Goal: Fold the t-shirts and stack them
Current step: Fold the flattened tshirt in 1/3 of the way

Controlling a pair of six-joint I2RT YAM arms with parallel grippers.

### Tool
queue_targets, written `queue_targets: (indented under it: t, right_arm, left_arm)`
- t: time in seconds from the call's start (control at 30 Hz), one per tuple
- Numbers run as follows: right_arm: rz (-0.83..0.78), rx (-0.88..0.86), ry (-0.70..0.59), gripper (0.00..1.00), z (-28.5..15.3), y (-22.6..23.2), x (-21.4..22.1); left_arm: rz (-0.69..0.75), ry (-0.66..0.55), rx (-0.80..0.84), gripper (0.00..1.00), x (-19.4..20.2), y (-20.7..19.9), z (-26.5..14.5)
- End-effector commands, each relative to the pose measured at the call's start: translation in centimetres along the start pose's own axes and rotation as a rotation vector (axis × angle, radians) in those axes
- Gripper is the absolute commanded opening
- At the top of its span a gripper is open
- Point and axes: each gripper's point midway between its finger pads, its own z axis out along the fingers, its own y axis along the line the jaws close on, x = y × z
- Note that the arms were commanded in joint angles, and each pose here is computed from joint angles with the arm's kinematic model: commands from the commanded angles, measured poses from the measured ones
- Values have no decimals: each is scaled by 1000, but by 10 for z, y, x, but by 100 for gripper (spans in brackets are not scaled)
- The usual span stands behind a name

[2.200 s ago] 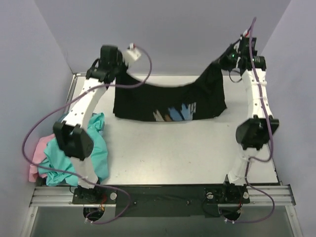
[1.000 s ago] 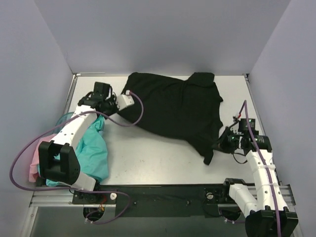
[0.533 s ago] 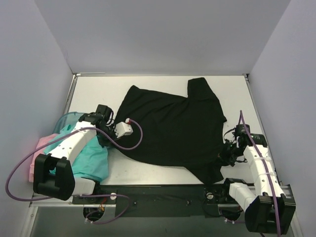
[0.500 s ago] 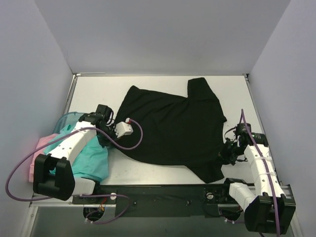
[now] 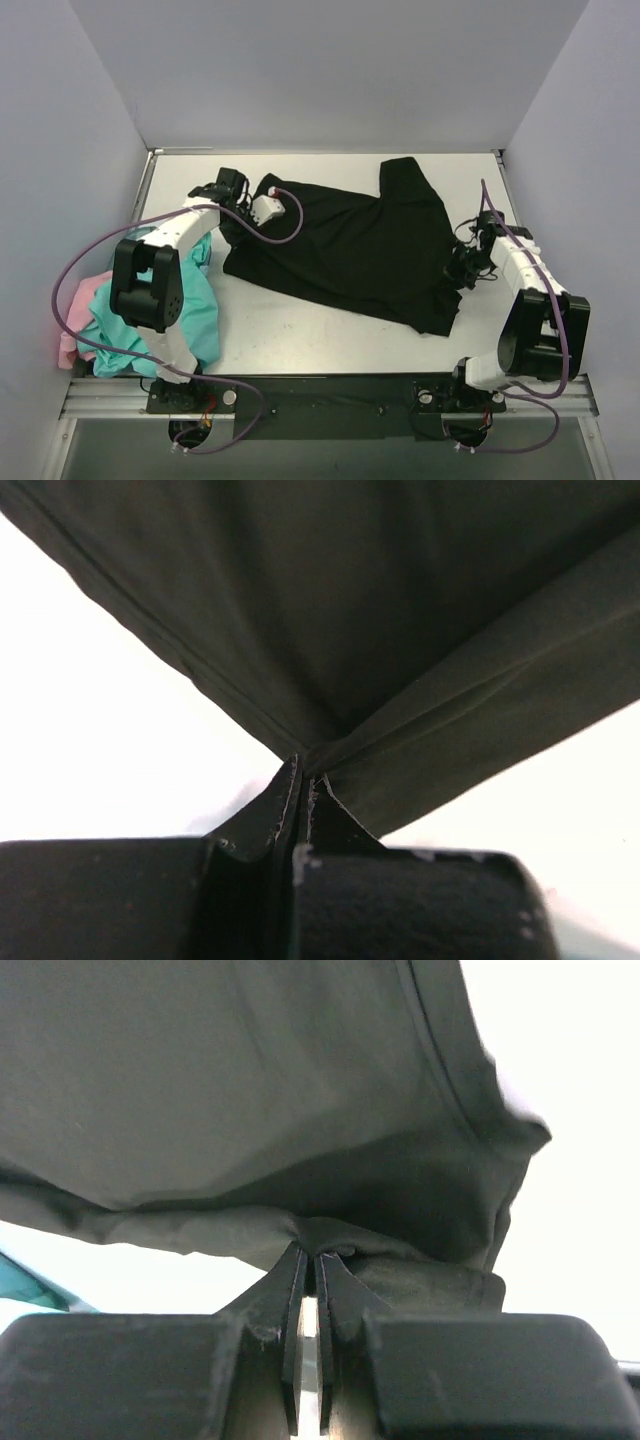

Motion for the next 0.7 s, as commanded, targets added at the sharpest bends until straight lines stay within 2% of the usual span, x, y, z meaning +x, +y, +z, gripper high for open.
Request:
queue_targets:
  t: [0.0,0.27,0.43,0.6,0.67]
  right_arm:
    - [-79,-32,-104,0,-7,16,-49]
    - [-92,-10,-115,0,-2,20,-86]
    - [-124,-25,-128,0,-3,32,-106]
    - [-151,-19,-90,0,7,37,-108]
    - [-168,-4,-82,0,10,37,-108]
  left_arm:
    - [-24,-112,-139,0,-45,50,-10]
    - [-69,-86,-216,0,-50,84,5]
    - [-80,-60,-207,0,-46,86,18]
    - [-77,-45,-200,0,-43,84,24]
    - [-77,-45,-200,5,-43,84,25]
